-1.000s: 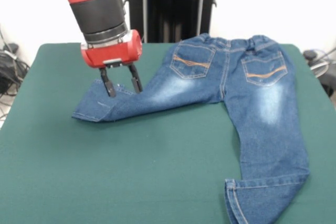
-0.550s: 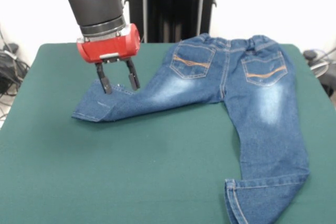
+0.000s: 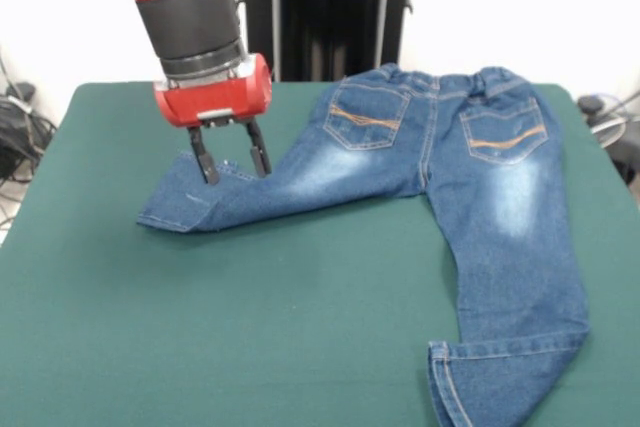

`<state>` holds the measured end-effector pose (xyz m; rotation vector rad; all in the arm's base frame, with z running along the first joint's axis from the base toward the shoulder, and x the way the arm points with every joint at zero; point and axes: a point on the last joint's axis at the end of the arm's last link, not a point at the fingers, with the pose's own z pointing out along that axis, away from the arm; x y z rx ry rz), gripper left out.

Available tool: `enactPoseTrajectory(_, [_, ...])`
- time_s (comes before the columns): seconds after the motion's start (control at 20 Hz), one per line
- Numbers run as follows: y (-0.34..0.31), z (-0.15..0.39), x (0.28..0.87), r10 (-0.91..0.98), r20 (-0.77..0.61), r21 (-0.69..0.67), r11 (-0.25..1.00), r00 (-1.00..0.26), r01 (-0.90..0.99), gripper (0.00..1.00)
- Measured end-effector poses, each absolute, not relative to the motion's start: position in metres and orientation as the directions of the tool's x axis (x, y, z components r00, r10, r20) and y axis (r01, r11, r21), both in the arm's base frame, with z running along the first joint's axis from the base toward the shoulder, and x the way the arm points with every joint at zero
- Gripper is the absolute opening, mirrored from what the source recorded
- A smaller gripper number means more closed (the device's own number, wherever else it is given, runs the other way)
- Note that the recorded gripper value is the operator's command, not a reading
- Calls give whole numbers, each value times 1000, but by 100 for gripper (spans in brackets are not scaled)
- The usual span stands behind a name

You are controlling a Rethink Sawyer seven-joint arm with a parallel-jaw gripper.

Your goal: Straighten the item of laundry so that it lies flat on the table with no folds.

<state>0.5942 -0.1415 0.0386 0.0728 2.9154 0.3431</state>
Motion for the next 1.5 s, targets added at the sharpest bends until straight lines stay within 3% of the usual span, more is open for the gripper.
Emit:
enactPoseTrajectory(0.5, [-115,-17,559,-133,-179,44,989,-975,-143,100])
enactPoseTrajectory(1.5, [-133,-49,524,-97,-164,-3,995,-982,-98,100])
